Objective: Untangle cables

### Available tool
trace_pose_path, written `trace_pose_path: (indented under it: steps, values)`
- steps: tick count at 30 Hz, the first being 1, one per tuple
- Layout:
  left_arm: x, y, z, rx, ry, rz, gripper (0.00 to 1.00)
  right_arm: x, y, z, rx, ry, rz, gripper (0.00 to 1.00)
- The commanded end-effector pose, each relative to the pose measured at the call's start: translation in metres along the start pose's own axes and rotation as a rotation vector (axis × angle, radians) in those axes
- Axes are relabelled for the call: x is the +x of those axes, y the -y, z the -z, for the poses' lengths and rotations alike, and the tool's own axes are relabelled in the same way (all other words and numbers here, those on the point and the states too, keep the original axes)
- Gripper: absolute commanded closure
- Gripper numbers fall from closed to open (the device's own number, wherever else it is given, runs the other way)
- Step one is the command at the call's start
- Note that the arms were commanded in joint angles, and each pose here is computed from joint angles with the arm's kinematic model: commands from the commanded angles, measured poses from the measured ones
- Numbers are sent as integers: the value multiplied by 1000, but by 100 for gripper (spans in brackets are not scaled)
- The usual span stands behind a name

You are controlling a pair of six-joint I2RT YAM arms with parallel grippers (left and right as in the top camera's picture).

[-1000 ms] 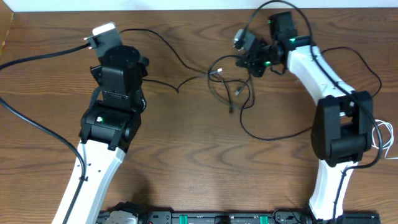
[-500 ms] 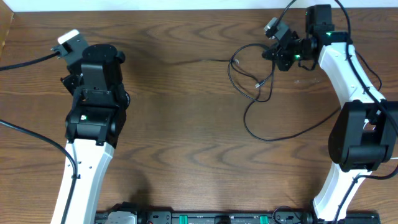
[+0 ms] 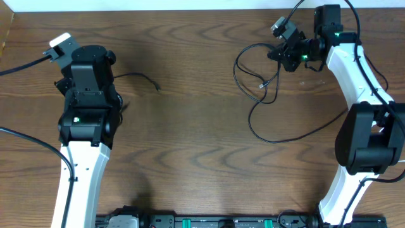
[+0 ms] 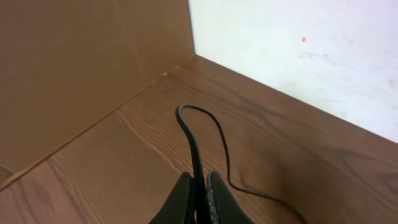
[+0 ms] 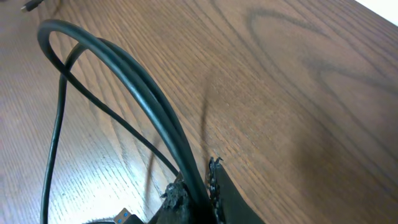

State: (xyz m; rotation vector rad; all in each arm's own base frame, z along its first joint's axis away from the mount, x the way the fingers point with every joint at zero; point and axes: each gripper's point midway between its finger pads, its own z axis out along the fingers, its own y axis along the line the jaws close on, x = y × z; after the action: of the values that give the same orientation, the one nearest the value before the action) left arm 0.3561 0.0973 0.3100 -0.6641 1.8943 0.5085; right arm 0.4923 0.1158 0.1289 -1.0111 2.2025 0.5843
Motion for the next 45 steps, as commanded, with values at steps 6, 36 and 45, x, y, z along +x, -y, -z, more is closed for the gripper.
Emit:
trace_pose_path:
  steps: [6, 36, 45]
  values:
    - [37, 32, -11, 138, -154, -41, 93, 12, -24, 5, -48, -79, -161, 99]
    - [64, 60, -13, 265, -270, -31, 93, 165, -117, -50, 165, -682, -581, 99]
    - [66, 64, -11, 289, -283, -11, 93, 193, -72, -22, 298, -704, -666, 99]
